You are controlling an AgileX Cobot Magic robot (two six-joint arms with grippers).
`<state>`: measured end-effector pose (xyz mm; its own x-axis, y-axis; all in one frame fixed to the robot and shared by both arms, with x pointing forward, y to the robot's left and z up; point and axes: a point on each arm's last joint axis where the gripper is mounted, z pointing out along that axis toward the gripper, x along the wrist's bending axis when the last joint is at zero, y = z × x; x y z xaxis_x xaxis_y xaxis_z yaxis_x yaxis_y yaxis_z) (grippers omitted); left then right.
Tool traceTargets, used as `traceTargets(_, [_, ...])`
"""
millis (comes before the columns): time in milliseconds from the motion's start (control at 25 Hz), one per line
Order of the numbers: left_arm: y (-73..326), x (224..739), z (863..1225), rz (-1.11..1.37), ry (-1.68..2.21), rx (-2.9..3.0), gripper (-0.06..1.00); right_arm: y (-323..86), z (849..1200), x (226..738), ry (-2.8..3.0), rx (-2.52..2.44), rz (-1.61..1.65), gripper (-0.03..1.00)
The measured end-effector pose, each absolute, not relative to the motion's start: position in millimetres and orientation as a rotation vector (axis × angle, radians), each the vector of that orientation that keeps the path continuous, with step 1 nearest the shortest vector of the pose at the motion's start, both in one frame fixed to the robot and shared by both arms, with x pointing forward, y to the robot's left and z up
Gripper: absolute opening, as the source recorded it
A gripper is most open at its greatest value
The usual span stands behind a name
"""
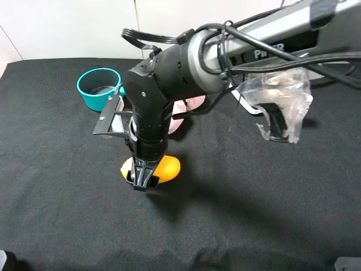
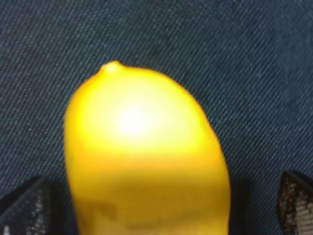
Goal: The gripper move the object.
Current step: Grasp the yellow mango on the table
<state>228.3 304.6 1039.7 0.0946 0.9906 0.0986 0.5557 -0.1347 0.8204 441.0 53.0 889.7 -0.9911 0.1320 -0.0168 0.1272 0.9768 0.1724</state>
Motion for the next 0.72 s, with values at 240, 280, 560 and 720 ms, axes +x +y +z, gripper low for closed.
traceTargets(240, [305, 228, 1040, 0.91, 1.522, 1.764, 0.79, 52, 886, 441, 3.107, 0.195, 0.236, 0.69])
traceTargets(280, [305, 228, 1040, 0.91, 1.522, 1.764, 0.79, 52, 885, 440, 3.109, 0.195, 0.231, 0.69])
traceTargets(560, [305, 228, 1040, 0.91, 1.522, 1.764, 0.79, 51, 880, 442, 3.115, 0.201, 0.213, 0.69])
traceTargets(720, [305, 228, 1040, 0.91, 1.522, 1.764, 0.79, 50, 873, 442, 3.124, 0.205, 0.189, 0.69])
